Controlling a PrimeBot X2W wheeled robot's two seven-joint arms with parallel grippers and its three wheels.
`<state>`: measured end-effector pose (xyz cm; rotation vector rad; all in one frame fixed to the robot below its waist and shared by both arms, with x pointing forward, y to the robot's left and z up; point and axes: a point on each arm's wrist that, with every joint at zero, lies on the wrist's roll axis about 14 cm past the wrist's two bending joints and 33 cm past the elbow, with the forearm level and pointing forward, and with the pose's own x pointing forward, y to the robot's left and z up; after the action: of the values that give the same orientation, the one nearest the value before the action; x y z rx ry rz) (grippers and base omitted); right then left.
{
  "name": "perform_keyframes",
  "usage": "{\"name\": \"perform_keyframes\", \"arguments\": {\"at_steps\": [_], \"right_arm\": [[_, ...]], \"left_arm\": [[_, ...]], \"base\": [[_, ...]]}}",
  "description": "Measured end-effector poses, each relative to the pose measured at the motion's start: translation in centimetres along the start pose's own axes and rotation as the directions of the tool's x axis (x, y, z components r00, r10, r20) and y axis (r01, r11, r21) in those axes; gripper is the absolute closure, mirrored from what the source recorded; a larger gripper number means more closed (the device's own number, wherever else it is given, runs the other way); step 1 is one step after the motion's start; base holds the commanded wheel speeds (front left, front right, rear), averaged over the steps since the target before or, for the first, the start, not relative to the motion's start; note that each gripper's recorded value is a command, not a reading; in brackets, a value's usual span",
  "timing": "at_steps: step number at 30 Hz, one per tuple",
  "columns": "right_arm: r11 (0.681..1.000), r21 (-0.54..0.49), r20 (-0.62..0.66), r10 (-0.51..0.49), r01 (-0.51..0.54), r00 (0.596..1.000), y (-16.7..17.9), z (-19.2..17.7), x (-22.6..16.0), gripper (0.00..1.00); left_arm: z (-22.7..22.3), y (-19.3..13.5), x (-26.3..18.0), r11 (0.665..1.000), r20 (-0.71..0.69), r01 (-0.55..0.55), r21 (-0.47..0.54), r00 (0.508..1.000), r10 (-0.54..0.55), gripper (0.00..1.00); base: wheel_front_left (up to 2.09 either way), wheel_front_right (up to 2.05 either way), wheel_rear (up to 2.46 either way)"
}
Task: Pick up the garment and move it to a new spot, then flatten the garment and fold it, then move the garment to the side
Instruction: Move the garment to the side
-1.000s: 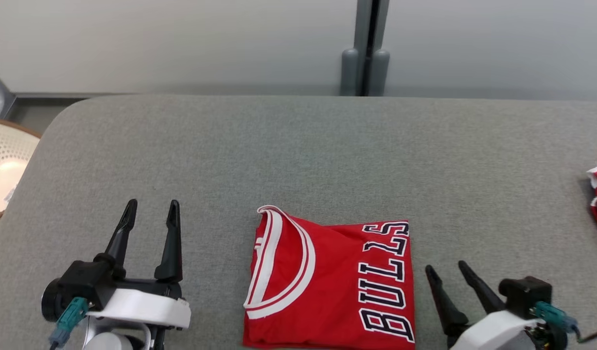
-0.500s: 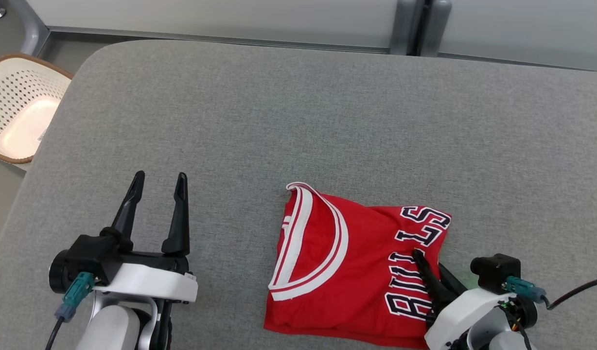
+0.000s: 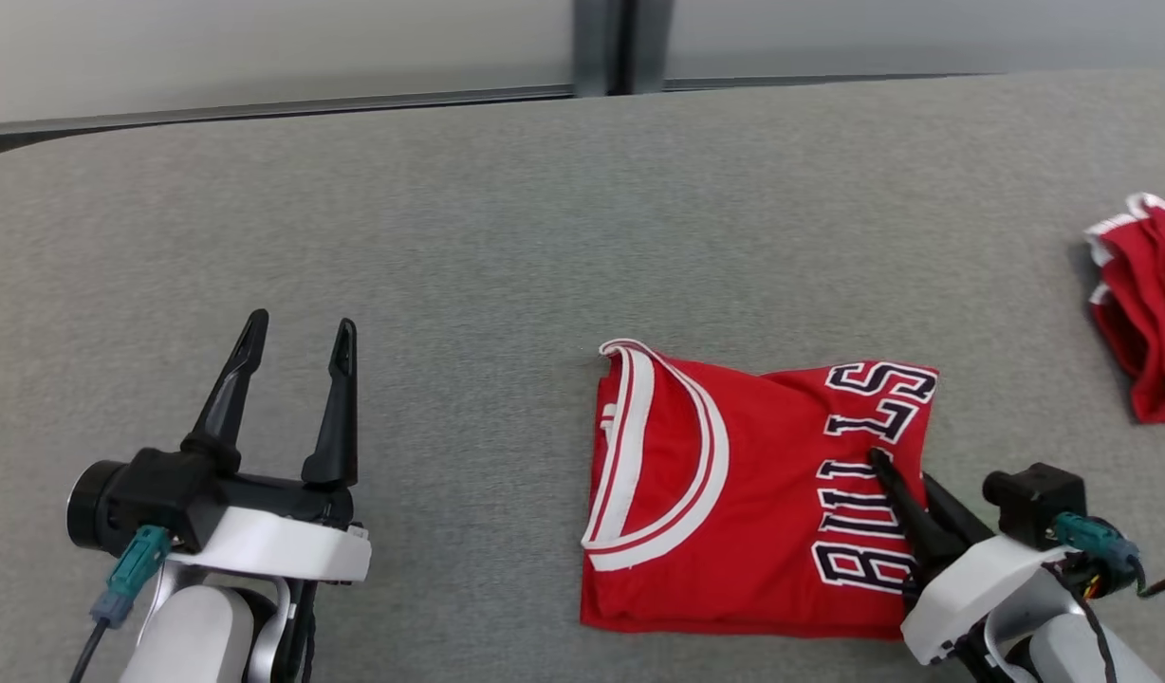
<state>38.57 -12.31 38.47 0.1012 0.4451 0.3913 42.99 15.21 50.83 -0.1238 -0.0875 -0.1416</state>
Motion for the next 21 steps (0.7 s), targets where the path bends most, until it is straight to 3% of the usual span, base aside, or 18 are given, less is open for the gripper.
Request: {"name": "perform_keyframes", "arguments": {"at_steps": [5, 15, 21], "right_arm": [[0.990, -0.008, 0.033, -0.141, 0.141, 0.990, -4.6, 0.7, -3.1, 1.00], [0.944, -0.047, 0.147, -0.315, 0.325, 0.938, -11.3, 4.7, -6.2, 1.00], [0.883, -0.135, 0.240, -0.410, 0.449, 0.880, -18.2, 9.7, -6.5, 1.00]], "left_arm": [[-1.1, -5.0, 2.5, 0.986, -0.023, 0.168, -0.010, 0.986, -0.168, 0.00], [-2.8, -13.4, 6.5, 0.910, -0.033, 0.411, -0.053, 0.910, -0.413, 0.00], [-4.6, -15.6, 9.0, 0.874, -0.032, 0.479, -0.076, 0.875, -0.483, 0.00]], "base": [[0.00, 0.00, 0.00], [0.00, 0.00, 0.00], [0.00, 0.00, 0.00]]}}
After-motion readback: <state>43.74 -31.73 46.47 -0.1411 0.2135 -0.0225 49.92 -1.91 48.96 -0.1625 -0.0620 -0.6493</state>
